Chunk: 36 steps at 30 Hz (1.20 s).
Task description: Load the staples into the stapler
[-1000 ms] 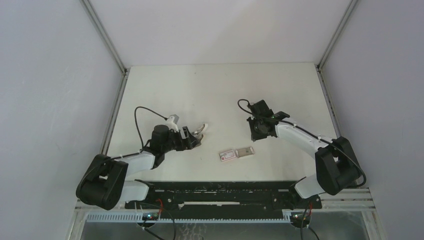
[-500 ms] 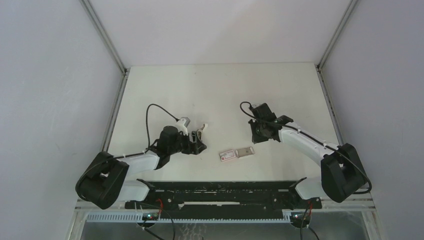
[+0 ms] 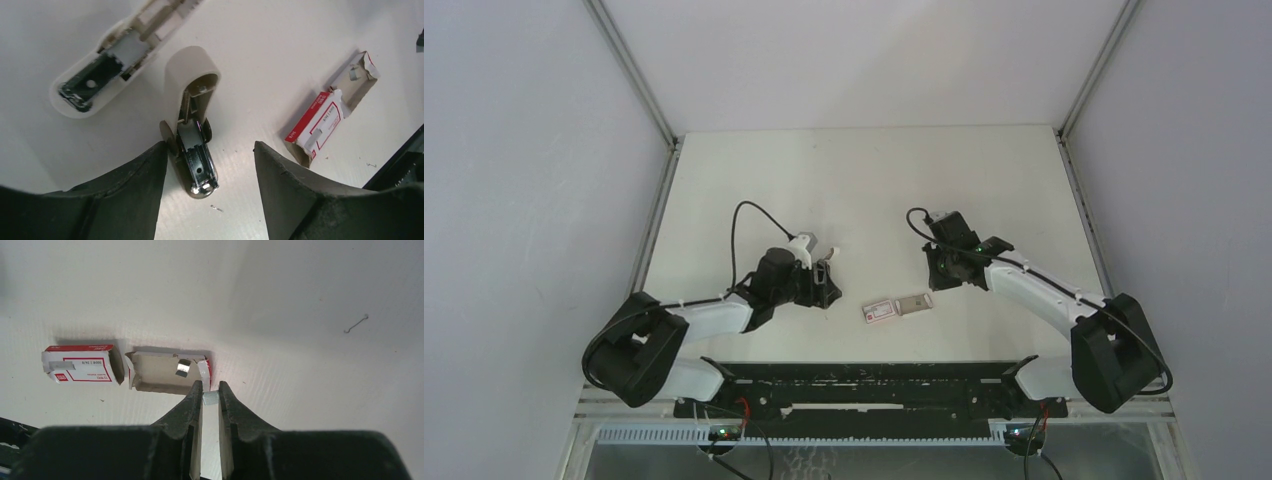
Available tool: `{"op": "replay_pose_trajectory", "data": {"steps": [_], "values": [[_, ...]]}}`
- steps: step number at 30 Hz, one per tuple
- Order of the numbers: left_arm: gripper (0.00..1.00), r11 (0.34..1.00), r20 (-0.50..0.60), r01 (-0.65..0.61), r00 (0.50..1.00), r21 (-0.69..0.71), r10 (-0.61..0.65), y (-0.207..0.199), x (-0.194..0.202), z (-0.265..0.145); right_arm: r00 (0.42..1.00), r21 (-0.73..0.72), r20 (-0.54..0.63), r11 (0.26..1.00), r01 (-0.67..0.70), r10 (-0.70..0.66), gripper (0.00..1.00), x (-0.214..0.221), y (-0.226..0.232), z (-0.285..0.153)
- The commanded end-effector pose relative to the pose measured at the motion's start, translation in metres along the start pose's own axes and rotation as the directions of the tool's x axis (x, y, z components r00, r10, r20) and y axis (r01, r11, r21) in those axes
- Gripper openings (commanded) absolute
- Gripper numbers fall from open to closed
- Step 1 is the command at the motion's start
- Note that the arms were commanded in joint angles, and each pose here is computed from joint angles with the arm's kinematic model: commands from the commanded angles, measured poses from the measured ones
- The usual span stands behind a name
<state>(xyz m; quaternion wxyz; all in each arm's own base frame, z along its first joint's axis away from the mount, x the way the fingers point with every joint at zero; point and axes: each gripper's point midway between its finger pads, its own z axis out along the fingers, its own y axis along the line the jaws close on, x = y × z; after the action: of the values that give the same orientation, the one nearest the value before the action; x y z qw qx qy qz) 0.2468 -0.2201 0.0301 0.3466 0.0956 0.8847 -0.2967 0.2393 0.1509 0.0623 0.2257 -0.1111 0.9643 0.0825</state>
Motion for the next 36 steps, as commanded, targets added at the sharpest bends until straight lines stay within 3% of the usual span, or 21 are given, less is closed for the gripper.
{"op": "replay_pose_trajectory", "data": {"steps": [1,14,19,26,30,36], "values": [[0.68,0.999,-0.005,0.016,1.000,0.038,-0.015,-0.022,-0.002,0.003,0.996,-0.037,0.087,0.999,-0.030,0.033,0.12,-0.018,0.010,-0.011],[0.66,0.992,0.008,0.025,1.000,0.121,-0.027,-0.067,0.000,0.029,0.990,-0.065,0.130,0.997,-0.044,0.052,0.12,-0.023,0.032,-0.014],[0.67,0.991,0.053,-0.034,0.998,0.126,0.027,-0.069,-0.011,0.026,0.975,-0.164,0.218,0.983,0.079,-0.042,0.12,-0.039,0.067,-0.016],[0.72,0.985,0.074,-0.155,0.986,0.076,0.149,-0.066,-0.025,-0.016,0.923,-0.223,0.326,0.932,0.286,-0.205,0.12,-0.064,0.096,-0.014],[0.73,0.982,0.088,-0.174,0.982,0.071,0.167,-0.067,-0.028,-0.041,0.882,-0.229,0.365,0.890,0.395,-0.297,0.12,-0.071,0.112,-0.009],[0.74,0.992,0.162,-0.117,0.979,-0.056,0.125,-0.041,-0.045,-0.059,0.825,-0.255,0.407,0.819,0.514,-0.392,0.12,-0.074,0.133,0.001]]}}
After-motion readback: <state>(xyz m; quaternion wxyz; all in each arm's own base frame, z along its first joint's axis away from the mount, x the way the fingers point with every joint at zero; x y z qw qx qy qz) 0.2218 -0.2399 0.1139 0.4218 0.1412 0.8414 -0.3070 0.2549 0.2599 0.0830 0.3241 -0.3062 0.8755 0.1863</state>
